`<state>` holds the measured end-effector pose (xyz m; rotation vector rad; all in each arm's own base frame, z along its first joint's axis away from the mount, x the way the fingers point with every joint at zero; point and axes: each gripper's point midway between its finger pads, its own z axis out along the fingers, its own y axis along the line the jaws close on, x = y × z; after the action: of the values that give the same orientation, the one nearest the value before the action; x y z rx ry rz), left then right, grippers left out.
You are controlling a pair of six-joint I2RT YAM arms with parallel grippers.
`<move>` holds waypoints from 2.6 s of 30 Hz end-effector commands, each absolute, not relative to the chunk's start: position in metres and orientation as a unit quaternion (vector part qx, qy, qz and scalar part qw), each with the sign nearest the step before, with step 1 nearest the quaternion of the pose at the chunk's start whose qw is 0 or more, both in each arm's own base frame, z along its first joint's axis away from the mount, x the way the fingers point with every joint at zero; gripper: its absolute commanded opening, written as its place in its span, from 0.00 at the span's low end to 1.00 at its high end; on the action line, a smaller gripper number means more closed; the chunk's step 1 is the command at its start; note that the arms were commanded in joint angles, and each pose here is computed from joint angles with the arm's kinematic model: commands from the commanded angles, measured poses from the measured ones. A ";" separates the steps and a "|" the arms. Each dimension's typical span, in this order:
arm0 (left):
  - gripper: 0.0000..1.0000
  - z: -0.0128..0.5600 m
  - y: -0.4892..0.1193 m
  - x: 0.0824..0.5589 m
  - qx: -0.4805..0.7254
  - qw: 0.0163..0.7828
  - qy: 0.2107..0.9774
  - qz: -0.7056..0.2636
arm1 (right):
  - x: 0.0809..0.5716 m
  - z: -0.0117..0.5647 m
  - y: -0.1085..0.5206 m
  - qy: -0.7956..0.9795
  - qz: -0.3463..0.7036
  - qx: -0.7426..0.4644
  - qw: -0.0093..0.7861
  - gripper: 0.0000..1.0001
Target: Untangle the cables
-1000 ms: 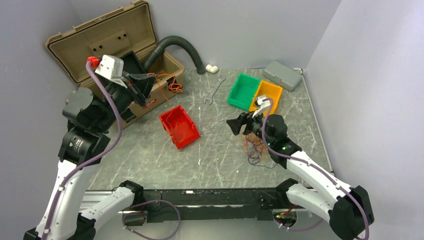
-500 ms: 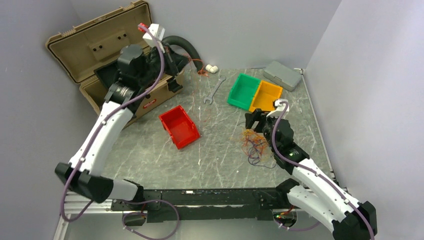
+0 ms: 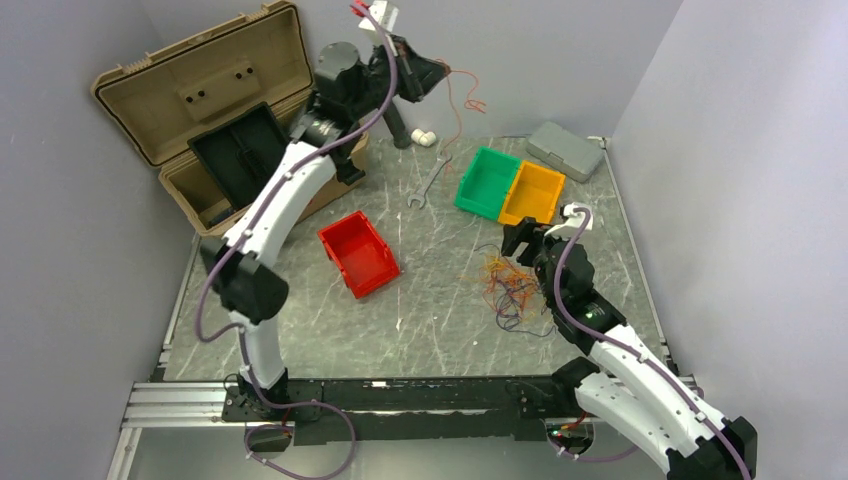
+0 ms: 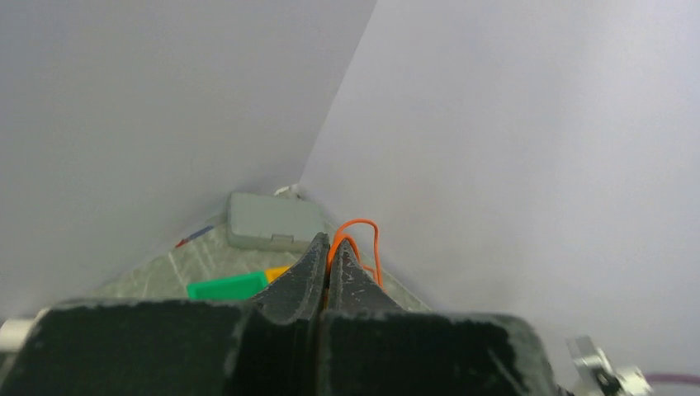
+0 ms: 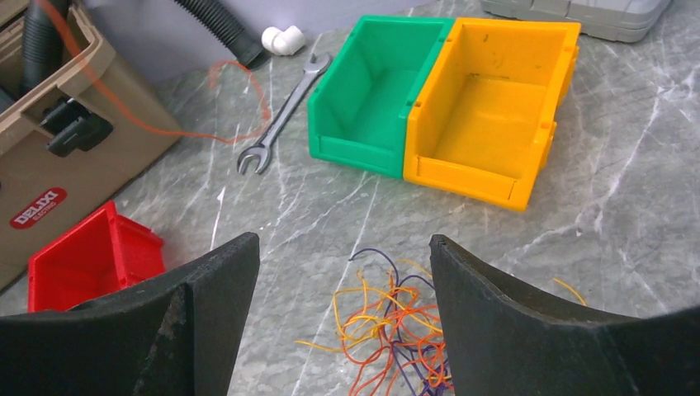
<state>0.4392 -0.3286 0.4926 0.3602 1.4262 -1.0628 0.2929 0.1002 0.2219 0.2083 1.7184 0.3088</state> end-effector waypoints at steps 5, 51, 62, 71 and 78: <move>0.00 0.511 -0.368 0.484 0.145 0.636 0.543 -0.529 | 0.291 0.235 0.082 0.735 0.117 0.129 0.655 0.78; 0.44 0.207 -0.451 0.551 0.179 0.544 0.755 -0.320 | 0.295 0.222 0.070 0.752 0.087 0.153 0.635 0.80; 0.99 0.292 -0.410 0.512 0.201 0.550 0.732 -0.348 | 0.291 0.154 0.086 0.867 0.054 0.132 0.478 0.87; 0.95 0.284 -0.406 0.491 0.213 0.500 0.755 -0.368 | 0.321 0.159 0.103 0.863 0.103 0.109 0.483 0.86; 0.99 0.292 -0.350 0.447 0.183 0.461 0.792 -0.357 | 0.366 0.174 0.130 0.878 0.131 0.073 0.454 0.81</move>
<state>0.4871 -0.3910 0.2544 0.4947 1.9098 -0.8544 0.3386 0.1042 0.1402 0.2671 2.2182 0.2026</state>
